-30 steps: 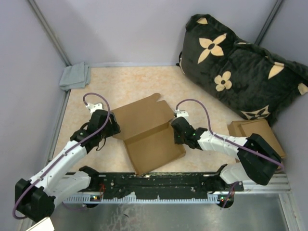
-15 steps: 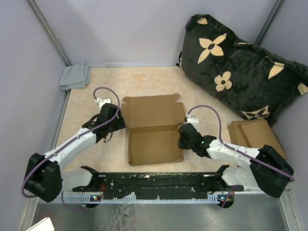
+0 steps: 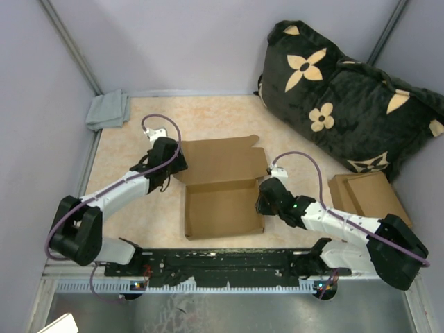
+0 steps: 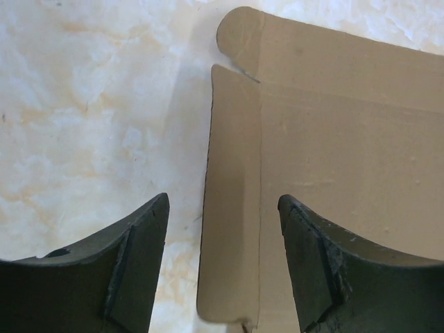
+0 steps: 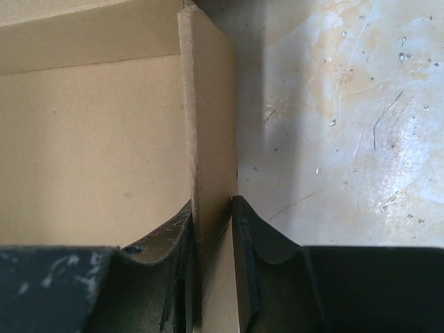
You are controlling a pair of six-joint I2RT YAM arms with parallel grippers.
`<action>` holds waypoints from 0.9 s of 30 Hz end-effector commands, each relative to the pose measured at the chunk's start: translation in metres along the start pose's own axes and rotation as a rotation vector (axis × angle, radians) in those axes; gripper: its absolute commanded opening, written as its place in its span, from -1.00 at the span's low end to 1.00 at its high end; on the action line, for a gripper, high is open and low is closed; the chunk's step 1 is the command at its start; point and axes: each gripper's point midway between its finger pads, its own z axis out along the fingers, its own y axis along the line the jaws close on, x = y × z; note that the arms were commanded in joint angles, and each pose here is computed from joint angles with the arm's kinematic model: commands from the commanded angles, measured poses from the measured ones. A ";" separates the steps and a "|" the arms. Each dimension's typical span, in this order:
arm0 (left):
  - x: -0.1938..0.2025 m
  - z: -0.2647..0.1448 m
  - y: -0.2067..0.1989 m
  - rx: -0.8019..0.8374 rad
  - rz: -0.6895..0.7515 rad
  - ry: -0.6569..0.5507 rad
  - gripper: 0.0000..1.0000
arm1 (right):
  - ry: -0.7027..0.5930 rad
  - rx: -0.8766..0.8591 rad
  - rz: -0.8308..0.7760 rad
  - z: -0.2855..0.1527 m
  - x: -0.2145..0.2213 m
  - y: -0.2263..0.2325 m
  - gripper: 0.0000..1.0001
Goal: Fold the paper box
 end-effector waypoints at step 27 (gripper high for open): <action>-0.012 0.024 -0.034 0.161 0.019 -0.070 -1.00 | -0.088 -0.090 -0.059 -0.038 -0.139 0.011 0.40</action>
